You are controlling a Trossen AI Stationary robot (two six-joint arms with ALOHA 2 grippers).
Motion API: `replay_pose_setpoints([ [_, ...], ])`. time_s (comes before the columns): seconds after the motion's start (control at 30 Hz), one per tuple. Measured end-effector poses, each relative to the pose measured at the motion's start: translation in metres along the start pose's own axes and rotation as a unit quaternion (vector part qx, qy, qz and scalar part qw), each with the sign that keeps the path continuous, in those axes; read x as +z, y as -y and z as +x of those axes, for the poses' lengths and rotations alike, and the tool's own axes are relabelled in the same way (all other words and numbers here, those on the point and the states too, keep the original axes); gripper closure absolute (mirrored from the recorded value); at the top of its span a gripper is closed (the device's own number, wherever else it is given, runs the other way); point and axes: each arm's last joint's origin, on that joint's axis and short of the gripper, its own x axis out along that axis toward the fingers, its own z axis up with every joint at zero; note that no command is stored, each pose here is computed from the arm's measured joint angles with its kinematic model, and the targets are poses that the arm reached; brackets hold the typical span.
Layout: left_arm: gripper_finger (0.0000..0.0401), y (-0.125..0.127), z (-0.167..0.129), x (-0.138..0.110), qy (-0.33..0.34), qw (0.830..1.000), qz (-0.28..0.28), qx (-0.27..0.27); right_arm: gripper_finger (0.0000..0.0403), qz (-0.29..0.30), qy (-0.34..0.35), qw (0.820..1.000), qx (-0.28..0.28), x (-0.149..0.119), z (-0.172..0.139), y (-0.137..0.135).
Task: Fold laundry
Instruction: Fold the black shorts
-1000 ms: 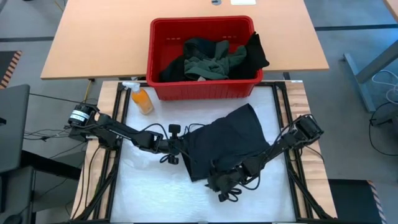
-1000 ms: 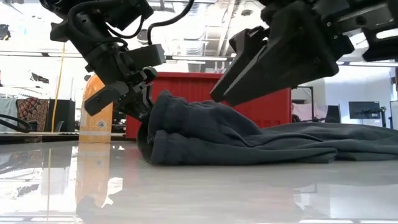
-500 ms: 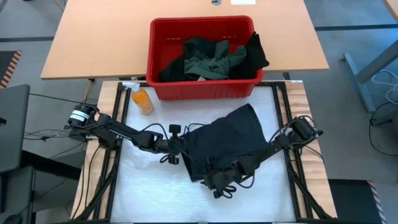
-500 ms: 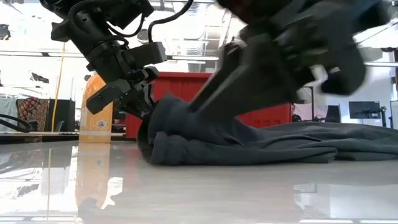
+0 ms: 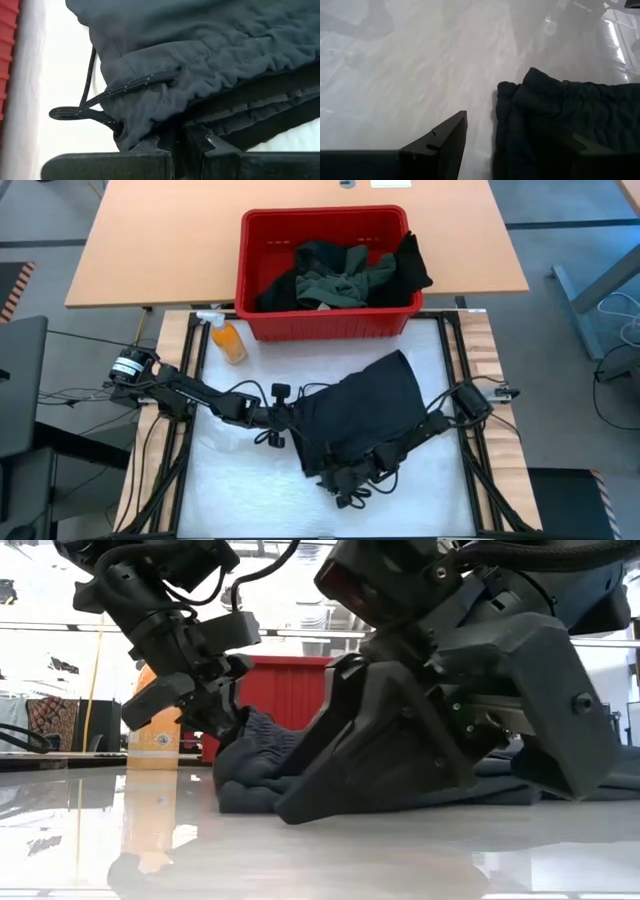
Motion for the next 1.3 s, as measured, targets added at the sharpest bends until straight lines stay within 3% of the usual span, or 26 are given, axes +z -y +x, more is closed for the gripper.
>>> replay_pose_setpoints([
  [0.33,0.0401,0.005,0.002,-0.011,0.001,0.999,-0.002,-0.033,0.0238,0.004,-0.019,1.000,-0.021,-0.003,0.000,0.002],
  [0.53,0.0382,0.008,0.001,-0.014,-0.010,0.998,0.011,-0.064,0.0317,0.020,-0.038,0.998,-0.037,-0.007,-0.002,0.002],
  [0.67,0.0355,0.011,-0.001,-0.014,-0.029,0.997,0.043,-0.055,0.0374,0.031,-0.062,0.997,-0.038,-0.005,-0.012,0.003],
  [0.9,0.0320,0.011,-0.008,-0.010,-0.060,0.996,0.061,-0.025,0.0377,0.011,-0.102,0.995,-0.013,-0.003,-0.046,0.004],
  [1.1,0.0318,0.017,-0.029,0.010,0.030,0.996,0.014,-0.085,0.0377,0.084,-0.056,0.994,0.030,-0.033,-0.076,0.007],
  [1.23,0.0318,0.033,-0.034,0.028,0.136,0.983,-0.016,-0.121,0.0377,0.127,0.026,0.990,0.056,-0.050,-0.094,0.006],
  [1.3,0.0317,0.044,-0.033,0.035,0.184,0.975,0.004,-0.121,0.0377,0.146,0.056,0.986,0.056,-0.055,-0.103,0.005],
])
